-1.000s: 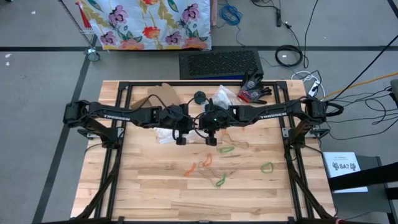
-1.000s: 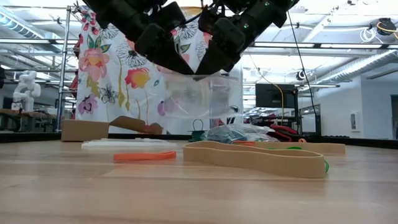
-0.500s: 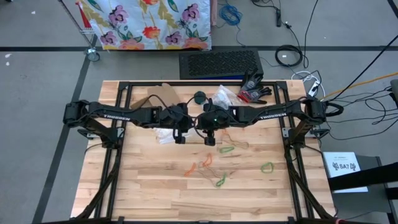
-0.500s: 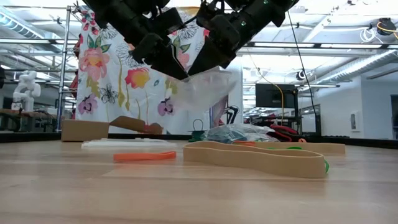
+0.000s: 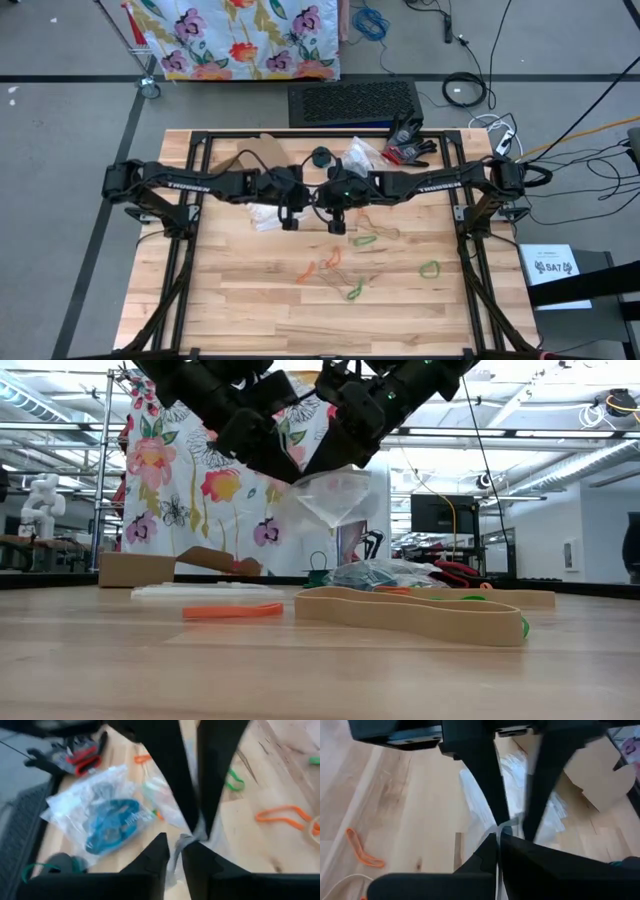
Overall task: Sort rubber bands
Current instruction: Open the transparent zip bag
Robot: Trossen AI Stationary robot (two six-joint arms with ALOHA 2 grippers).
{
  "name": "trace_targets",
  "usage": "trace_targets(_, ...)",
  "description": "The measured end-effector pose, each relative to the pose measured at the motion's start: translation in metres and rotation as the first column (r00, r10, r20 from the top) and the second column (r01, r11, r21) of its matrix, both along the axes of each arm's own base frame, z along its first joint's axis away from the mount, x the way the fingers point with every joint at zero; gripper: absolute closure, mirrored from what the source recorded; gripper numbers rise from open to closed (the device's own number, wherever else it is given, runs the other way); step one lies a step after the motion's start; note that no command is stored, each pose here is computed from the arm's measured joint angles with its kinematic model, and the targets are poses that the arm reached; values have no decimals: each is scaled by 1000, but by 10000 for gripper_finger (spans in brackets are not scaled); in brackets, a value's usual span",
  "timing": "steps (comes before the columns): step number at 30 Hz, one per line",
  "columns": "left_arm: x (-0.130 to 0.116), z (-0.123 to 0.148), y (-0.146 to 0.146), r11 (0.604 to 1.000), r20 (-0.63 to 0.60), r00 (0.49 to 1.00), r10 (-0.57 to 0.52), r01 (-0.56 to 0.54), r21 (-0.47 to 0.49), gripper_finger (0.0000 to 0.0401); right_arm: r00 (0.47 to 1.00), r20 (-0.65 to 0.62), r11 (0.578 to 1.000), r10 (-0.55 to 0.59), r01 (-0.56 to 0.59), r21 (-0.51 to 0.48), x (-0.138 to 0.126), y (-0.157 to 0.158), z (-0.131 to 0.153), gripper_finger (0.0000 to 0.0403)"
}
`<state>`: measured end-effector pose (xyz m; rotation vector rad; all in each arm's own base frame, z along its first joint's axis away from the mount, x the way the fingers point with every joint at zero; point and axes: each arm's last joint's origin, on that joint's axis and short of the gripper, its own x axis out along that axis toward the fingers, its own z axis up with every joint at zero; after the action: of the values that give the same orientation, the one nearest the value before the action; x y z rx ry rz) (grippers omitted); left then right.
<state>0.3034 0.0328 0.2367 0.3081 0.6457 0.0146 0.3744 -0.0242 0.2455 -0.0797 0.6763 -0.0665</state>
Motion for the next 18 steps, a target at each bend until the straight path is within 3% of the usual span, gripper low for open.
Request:
trace_targets(4,-1,-2,-1,1000,-23,1000,13,-14,-17,391,998,-18,998,-60,59,-21,-1,-1,-2,403)
trace_targets(9,-2,-2,4,994,-30,994,108,-108,5,395,982,-75,980,-173,164,-115,-7,-5,-4,403)
trace_targets(12,-6,-5,10,981,-59,981,187,-189,-36,397,969,-109,966,-221,202,-159,-10,-8,-6,402)
trace_targets(18,-10,-7,24,930,-80,934,348,-355,-99,397,978,-92,976,-188,175,-127,-9,-7,-5,368)
